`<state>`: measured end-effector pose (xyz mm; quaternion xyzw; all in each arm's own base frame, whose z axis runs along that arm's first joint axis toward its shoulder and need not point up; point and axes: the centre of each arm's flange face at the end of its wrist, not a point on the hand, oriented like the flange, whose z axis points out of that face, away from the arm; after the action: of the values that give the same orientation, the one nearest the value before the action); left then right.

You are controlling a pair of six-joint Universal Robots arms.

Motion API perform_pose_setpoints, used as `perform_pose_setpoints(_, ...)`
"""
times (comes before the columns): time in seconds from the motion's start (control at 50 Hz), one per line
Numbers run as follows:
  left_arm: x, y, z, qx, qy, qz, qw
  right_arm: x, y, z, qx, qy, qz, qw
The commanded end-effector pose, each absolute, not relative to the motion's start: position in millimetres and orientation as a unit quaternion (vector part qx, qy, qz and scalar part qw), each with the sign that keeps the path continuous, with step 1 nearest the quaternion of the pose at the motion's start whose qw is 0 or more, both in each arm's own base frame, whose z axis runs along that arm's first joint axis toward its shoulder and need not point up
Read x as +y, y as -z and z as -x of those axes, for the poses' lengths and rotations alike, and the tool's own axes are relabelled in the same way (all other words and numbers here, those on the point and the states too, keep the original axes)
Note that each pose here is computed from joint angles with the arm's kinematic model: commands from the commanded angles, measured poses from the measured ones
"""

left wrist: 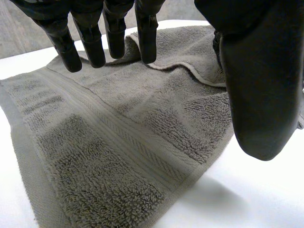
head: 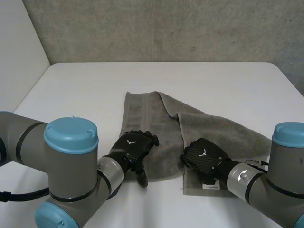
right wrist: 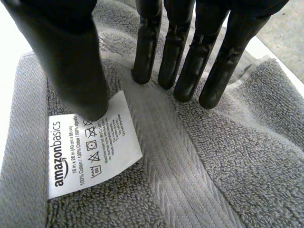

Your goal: Fold the towel.

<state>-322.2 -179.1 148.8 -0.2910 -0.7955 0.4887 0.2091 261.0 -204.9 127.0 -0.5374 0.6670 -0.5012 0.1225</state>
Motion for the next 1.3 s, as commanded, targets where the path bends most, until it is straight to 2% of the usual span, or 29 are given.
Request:
perform_pose_setpoints(0.02, -179, -148, 322, -0.796, -0.488, 0.291, 0.209, -195, -133, -266, 0.657, 0.507, 0.542, 0.13)
perform_pose_setpoints(0.16, -177, -146, 321, -0.798, -0.484, 0.292, 0.208, -186, -132, -270, 0.651, 0.504, 0.551, 0.137)
perform_pose_setpoints(0.56, -178, -145, 320, -0.796, -0.489, 0.29, 0.209, -198, -121, -274, 0.637, 0.528, 0.547, 0.126)
perform_pose_setpoints(1.3, -179, -145, 318, -0.797, -0.489, 0.286, 0.207, -195, -114, -273, 0.644, 0.514, 0.55, 0.135)
